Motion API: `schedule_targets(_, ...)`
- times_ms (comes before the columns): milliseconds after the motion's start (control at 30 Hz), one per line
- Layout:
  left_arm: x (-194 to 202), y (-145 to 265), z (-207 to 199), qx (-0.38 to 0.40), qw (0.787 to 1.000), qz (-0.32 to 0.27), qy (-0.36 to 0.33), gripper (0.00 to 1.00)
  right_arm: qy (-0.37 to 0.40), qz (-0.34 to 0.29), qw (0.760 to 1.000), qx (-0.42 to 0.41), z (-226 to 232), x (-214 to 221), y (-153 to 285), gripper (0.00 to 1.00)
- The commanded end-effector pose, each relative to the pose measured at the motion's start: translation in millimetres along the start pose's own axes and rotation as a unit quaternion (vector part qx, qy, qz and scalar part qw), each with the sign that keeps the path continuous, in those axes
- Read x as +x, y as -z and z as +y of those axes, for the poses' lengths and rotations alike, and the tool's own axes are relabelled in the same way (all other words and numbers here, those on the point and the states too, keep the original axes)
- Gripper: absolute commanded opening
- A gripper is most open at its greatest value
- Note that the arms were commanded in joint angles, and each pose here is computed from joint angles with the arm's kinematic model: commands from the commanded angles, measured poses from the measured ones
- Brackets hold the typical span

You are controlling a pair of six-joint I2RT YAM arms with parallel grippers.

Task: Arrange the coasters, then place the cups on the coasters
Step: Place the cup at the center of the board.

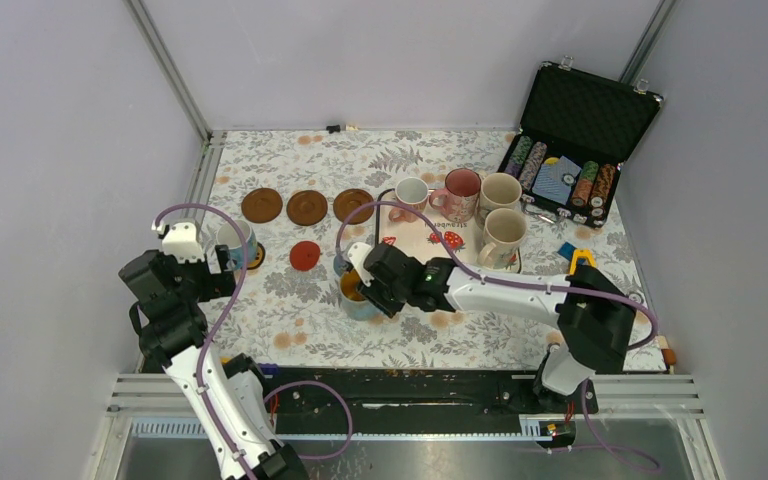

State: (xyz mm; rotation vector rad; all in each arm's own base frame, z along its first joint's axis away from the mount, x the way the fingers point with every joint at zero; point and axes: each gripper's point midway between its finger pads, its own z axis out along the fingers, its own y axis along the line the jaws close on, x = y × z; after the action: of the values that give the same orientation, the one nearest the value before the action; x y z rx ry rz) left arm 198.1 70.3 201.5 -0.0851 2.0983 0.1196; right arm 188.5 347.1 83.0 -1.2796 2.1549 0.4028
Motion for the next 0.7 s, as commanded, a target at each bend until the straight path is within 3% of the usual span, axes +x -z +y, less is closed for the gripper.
schedule_targets(0, -11, 0, 0, 0.005, 1.0, -0.025, -0.014, 0.99, -0.009, 0.002, 0.997, 0.08, -26, -20, -6, 0.4)
schedule_targets(667, -10, 3, 3, -0.001, 1.0, -0.028, -0.01, 0.99, -0.089, 0.042, 0.989, 0.111, -48, -38, -31, 0.39)
